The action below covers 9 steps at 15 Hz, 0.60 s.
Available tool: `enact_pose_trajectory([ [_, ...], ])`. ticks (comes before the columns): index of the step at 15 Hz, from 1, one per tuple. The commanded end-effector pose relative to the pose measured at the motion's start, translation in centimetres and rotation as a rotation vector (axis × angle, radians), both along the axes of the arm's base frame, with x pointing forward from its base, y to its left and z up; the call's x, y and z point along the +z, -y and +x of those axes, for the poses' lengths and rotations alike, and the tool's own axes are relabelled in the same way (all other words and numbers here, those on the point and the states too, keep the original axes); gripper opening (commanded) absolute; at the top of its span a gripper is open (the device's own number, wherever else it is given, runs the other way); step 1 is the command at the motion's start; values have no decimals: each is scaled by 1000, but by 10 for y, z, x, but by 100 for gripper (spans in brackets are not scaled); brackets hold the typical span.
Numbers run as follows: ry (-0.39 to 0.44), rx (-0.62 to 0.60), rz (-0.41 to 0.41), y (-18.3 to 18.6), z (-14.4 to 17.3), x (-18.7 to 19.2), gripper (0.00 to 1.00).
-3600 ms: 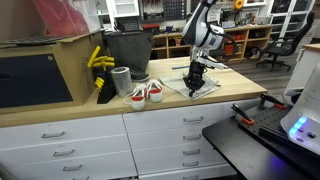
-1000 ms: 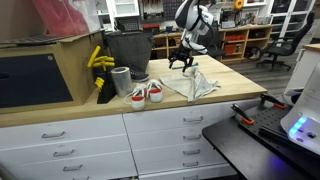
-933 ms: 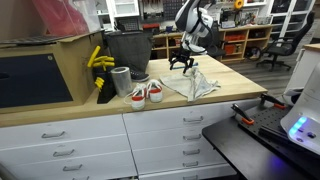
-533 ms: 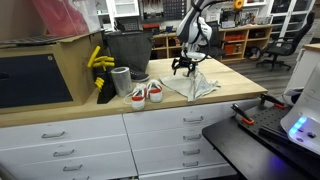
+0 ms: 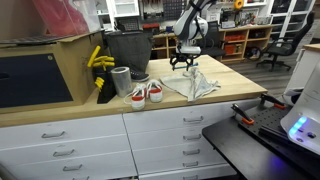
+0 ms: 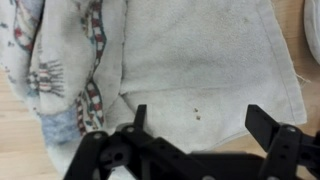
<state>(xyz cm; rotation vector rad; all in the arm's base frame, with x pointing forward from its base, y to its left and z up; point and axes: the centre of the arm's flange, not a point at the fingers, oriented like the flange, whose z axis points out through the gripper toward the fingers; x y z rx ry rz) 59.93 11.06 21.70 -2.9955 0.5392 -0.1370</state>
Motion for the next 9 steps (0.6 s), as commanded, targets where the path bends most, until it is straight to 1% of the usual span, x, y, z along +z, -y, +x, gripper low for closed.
enact_pose_trajectory([
  [1, -80, -20, -70, -11, 6, 12, 100],
  [4, -135, -24, -122, -7, 5, 13, 100],
  [9, -172, -40, -234, 19, 4, -1, 100],
])
